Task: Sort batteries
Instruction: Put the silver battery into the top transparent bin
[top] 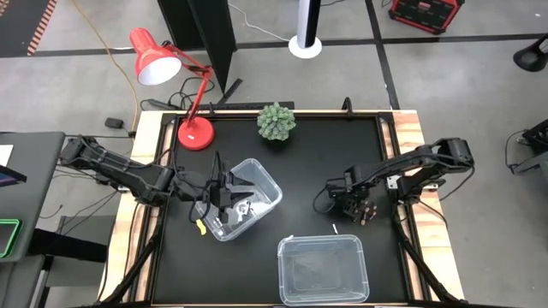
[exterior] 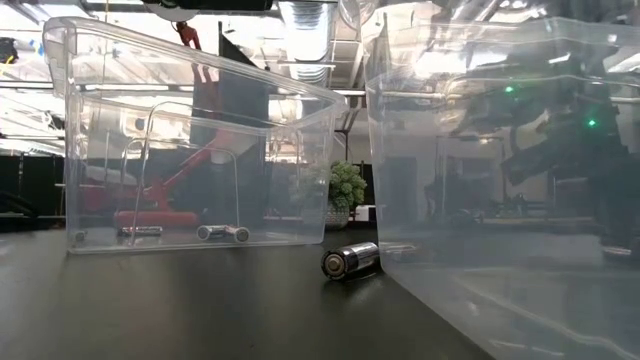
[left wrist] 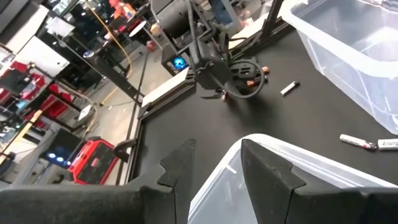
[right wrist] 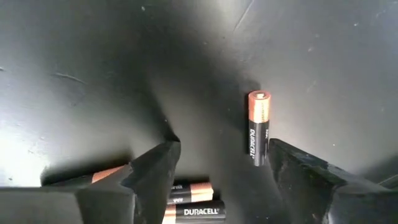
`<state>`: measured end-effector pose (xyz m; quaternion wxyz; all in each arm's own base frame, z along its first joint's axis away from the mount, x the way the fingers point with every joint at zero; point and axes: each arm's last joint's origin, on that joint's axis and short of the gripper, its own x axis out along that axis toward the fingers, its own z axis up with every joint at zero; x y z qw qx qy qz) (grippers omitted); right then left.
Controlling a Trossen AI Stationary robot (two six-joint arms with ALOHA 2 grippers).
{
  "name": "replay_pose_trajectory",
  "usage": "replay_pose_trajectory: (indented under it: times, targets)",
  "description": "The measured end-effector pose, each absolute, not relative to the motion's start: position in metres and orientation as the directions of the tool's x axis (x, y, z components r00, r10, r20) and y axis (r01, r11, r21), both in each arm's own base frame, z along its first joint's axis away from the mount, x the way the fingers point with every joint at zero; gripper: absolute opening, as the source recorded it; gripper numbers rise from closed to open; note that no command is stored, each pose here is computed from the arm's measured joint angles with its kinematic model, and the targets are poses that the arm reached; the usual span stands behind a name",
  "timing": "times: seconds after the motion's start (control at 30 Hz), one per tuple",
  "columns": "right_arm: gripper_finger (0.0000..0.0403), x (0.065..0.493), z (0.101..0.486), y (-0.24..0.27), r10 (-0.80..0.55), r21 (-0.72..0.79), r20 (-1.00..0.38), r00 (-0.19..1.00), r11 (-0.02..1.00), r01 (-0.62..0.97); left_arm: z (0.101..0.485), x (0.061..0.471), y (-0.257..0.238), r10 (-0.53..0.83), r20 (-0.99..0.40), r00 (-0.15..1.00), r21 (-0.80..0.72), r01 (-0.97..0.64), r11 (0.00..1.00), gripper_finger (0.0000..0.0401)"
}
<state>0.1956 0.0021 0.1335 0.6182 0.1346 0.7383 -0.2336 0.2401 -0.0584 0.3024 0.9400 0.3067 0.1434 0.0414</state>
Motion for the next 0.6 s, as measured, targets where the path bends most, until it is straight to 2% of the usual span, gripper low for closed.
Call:
replay_pose_trajectory:
  times: [0.17,0.47,0.6]
  targets:
    - [0.0231,0.1966,0.1327,0.0002,-0.082,-0.169,-0.978,-0.191,0.85,0.498,0.3023,0.24,-0.0584,0.166,-0.245,0.955,0.587,0.01,0.81,0.0123]
    - [0.0072,0.2,0.132,-0.0008,-0.077,-0.147,-0.984,-0.158,0.856,0.496,0.3021,0.24,-0.0584,0.166,-0.246,0.955,0.586,0.01,0.81,0.0123]
    - [0.0025,0.2004,0.1323,-0.0013,-0.09,-0.155,-0.984,-0.154,0.861,0.485,0.3022,0.24,-0.0585,0.166,-0.246,0.955,0.586,0.01,0.81,0.0123]
